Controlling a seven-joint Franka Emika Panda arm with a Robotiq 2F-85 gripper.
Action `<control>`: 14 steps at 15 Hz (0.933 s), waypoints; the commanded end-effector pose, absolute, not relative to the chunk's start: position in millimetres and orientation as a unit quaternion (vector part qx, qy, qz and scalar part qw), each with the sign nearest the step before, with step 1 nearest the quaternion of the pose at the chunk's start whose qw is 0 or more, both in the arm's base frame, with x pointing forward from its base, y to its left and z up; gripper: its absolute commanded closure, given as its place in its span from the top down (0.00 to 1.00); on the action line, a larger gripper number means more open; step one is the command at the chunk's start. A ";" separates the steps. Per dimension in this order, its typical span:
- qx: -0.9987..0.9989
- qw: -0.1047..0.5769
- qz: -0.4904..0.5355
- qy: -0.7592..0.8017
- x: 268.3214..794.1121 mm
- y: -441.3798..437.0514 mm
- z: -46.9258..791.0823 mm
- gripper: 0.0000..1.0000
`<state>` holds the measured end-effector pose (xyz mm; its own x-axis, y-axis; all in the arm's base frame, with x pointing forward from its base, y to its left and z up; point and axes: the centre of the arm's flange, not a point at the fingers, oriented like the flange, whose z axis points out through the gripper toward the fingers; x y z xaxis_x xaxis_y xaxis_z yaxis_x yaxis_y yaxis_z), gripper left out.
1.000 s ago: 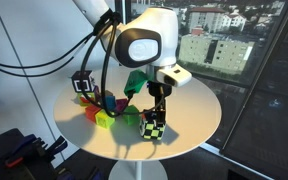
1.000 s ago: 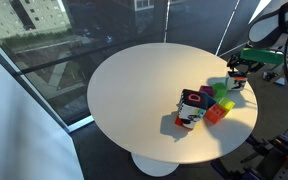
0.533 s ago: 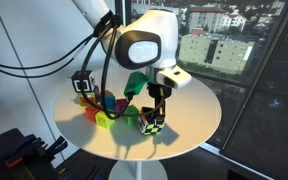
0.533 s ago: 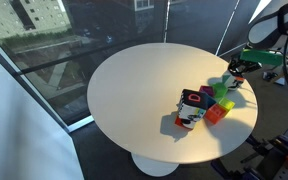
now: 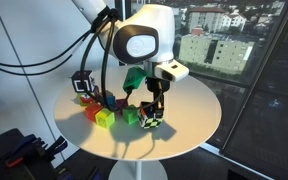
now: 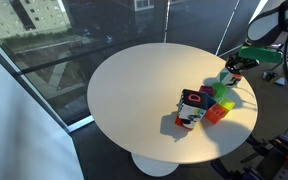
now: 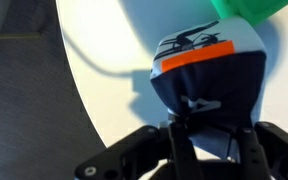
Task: Pick up the soft block with the letter a on it and put it on the soft block with the letter D on it
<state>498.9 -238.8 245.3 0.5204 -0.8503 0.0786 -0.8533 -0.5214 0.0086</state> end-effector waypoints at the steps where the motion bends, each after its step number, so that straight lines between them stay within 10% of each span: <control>1: 0.872 0.013 0.046 -0.487 497.3 -222.7 282.6 0.03; 14: 0.921 -0.009 0.020 -0.390 476.9 -148.4 380.6 0.03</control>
